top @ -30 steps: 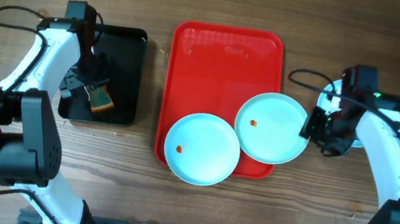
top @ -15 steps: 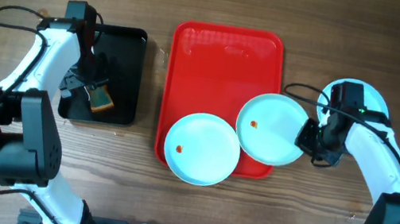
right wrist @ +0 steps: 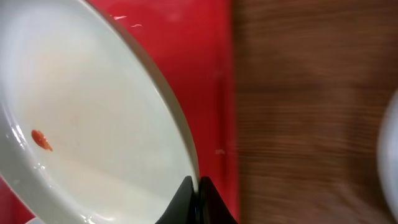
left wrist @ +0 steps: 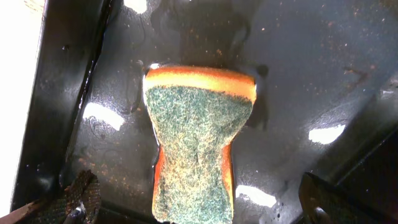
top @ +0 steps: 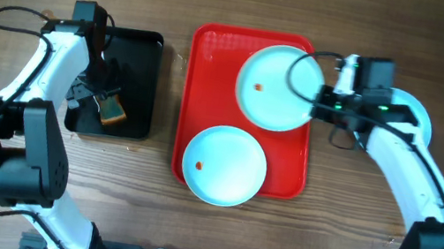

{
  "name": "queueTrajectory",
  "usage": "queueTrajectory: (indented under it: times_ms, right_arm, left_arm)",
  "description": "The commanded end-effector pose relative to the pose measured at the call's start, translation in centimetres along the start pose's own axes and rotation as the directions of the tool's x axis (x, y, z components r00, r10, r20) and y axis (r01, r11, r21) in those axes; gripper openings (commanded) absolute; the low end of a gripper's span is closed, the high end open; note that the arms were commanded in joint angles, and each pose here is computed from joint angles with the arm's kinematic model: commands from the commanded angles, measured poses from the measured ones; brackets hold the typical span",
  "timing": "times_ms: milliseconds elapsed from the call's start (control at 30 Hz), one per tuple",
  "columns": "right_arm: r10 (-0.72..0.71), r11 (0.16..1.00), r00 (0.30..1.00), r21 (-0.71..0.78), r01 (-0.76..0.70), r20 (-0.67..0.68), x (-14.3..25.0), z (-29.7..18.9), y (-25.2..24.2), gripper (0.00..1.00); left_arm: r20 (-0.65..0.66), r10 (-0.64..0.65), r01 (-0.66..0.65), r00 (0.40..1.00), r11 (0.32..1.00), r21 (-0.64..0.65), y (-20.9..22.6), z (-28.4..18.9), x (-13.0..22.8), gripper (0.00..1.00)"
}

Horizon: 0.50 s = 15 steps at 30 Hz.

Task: Clean dirty plates on tray and stack at the side
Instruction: 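Release the plate and move the right gripper over the right plate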

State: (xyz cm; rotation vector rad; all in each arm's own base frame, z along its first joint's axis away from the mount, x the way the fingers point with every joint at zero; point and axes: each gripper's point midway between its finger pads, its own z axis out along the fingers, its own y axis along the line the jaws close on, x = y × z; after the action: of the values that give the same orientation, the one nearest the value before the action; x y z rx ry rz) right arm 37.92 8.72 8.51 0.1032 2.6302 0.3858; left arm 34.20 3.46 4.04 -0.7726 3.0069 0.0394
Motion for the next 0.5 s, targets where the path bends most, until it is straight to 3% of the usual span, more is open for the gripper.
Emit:
queueTrajectory:
  times_ms: [0,233,267,333,467]
  right_arm:
    - [-0.048,0.999,0.999,-0.006,0.048,0.007,-0.3,2.5,2.0,0.04]
    - [-0.071,0.997,0.997,-0.028,0.071,-0.008,0.4,4.8,3.2,0.06]
    - [-0.074,0.997,0.997,-0.03,0.074,-0.01,0.5,4.8,3.4,0.21]
    - [-0.068,0.997,0.997,-0.029,0.068,-0.021,0.8,4.7,3.4,0.39]
    - [0.097,0.995,0.993,-0.023,-0.099,-0.065,1.7,4.1,3.4,0.43]
  left_arm:
    - [-0.003,0.003,-0.003,1.0,1.0,0.004,0.1,0.0,0.1,1.0]
    - [-0.003,0.003,-0.003,1.0,1.0,0.004,0.1,0.0,0.1,1.0]
    - [-0.003,0.003,-0.003,1.0,1.0,0.004,0.1,0.0,0.1,1.0]
    - [-0.003,0.003,-0.003,1.0,1.0,0.004,0.1,0.0,0.1,1.0]
    - [-0.003,0.003,-0.003,1.0,1.0,0.004,0.1,0.0,0.1,1.0]
